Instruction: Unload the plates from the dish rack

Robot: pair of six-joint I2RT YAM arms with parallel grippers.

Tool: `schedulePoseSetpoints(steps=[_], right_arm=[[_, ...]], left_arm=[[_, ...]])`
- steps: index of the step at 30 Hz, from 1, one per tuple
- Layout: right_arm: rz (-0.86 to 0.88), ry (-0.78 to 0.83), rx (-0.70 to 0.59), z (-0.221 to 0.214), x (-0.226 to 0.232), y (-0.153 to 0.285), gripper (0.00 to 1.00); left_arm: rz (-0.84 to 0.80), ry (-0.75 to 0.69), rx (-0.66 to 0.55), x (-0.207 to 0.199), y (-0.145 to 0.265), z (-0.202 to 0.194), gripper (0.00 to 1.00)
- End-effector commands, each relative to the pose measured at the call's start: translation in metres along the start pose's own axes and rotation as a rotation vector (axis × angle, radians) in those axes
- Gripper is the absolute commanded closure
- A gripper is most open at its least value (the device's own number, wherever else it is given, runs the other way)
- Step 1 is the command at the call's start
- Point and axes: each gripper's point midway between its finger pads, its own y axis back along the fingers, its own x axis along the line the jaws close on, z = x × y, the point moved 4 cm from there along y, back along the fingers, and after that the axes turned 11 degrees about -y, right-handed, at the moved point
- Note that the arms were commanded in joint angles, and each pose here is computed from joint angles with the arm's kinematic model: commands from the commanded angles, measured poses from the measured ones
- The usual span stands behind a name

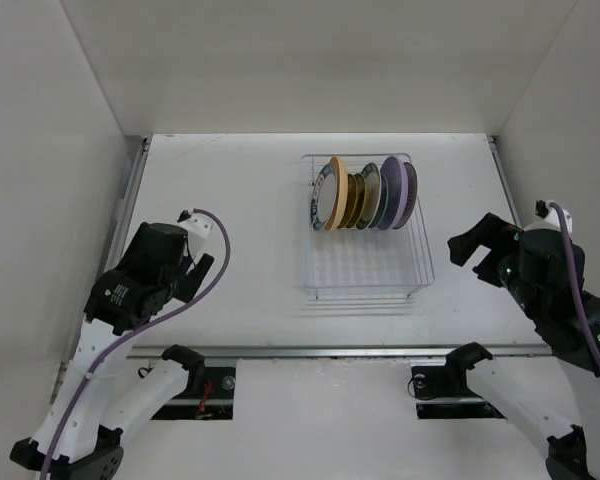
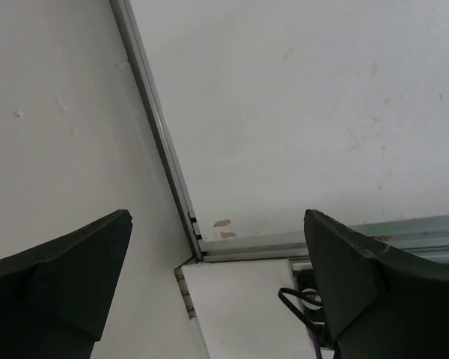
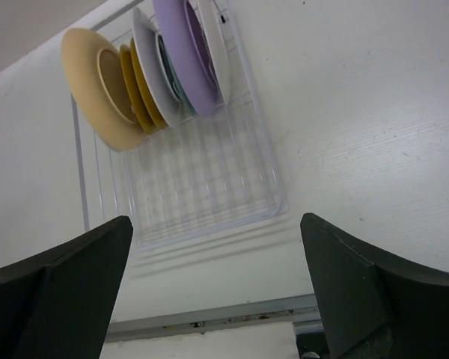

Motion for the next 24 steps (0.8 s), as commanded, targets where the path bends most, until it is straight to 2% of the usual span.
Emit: schedulePoseSetpoints(steps=[1, 3, 5, 9, 10, 12, 14, 19, 24], right_arm=[[0.096, 0.061, 0.018, 0.006, 0.021, 0.0, 0.0], [0.065, 0.106, 0.047, 0.006, 0.023, -0.006, 0.0], [0.027, 0.114, 0.004, 0.02, 0.028, -0.01, 0.0], [-0.054, 0.164, -0.031, 0.037, 0.048, -0.044, 0.0], [-0.105, 0.201, 0.001, 0.034, 0.054, -0.066, 0.0], [-0.121, 0.211, -0.017, 0.047, 0.071, -0.079, 0.0], [-0.149, 0.28, 0.031, 0.044, 0.084, -0.108, 0.0], [-0.152, 0.259, 0.021, 0.075, 0.11, -0.151, 0.0], [-0.232, 0.246, 0.016, 0.076, 0.104, -0.196, 0.0]], left_arm=[[0.003, 0.094, -0.098, 0.009, 0.005, 0.028, 0.0], [0.006, 0.11, -0.104, 0.016, 0.007, 0.041, 0.0], [0.012, 0.128, -0.119, 0.02, 0.006, 0.051, 0.0], [-0.023, 0.071, -0.141, 0.021, -0.001, 0.07, 0.0], [-0.026, 0.076, -0.155, 0.027, 0.001, 0.082, 0.0], [-0.03, 0.072, -0.147, 0.032, 0.004, 0.088, 0.0], [-0.016, 0.067, -0.153, 0.039, 0.008, 0.094, 0.0], [0.014, 0.077, -0.158, 0.044, 0.003, 0.101, 0.0], [0.058, 0.076, -0.146, 0.046, 0.003, 0.09, 0.0]])
